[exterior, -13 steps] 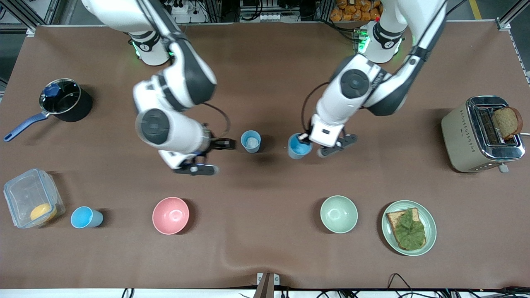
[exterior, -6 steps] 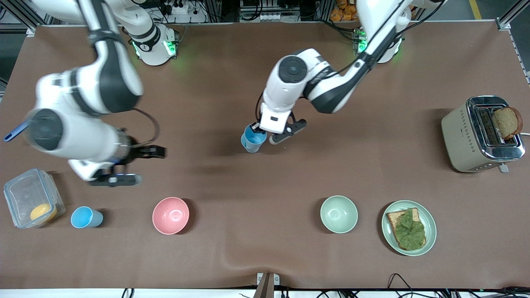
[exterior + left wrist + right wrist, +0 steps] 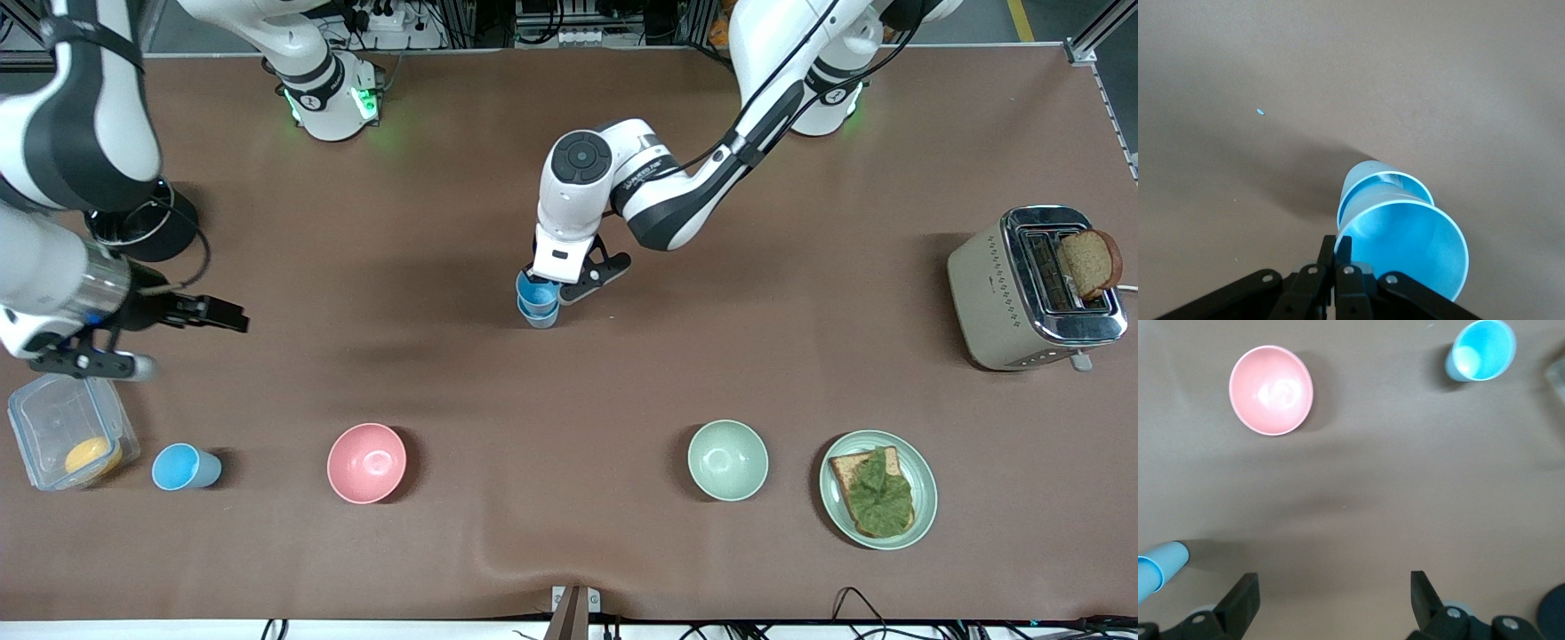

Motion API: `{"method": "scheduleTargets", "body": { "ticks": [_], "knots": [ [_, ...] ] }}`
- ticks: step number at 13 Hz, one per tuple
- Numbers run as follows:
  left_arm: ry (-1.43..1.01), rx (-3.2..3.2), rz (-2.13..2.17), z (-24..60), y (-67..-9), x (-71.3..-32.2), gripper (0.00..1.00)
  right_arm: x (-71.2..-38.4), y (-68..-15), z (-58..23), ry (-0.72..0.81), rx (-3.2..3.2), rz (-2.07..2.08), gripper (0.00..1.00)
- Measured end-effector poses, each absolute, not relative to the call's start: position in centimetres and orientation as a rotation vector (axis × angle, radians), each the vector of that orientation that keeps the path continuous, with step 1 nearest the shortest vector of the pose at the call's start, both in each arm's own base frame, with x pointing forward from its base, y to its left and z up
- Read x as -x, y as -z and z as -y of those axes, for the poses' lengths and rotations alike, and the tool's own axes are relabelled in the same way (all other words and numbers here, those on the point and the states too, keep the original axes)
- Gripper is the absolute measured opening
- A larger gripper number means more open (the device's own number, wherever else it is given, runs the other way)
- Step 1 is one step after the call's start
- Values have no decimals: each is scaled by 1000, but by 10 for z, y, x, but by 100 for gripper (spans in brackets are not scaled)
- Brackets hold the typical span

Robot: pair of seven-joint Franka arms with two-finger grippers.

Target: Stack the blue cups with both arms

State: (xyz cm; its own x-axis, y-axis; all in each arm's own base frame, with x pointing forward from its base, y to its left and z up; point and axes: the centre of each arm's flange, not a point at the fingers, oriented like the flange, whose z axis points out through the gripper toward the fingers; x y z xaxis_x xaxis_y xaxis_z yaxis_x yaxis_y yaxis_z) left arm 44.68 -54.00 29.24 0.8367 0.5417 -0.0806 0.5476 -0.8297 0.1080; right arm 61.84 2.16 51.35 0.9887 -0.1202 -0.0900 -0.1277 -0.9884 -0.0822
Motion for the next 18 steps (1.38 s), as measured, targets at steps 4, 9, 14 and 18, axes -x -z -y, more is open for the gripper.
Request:
{"method": "scheduleTargets", "body": {
  "ticks": [4,9,14,18],
  "knots": [
    [62,-2894,-893,539,-282,-449,31,-593,-540,23,-73,3078,-100,100],
    [-160,-2824,-947,501,-343,-508,86,-575,-568,57,2,3092,-107,100],
    [-340,-2840,-1033,417,-439,-552,100,-570,-570,59,0,3123,-50,100],
    [-352,-3037,-835,314,-488,-586,100,-572,-569,54,10,3153,33,100]
  ]
}}
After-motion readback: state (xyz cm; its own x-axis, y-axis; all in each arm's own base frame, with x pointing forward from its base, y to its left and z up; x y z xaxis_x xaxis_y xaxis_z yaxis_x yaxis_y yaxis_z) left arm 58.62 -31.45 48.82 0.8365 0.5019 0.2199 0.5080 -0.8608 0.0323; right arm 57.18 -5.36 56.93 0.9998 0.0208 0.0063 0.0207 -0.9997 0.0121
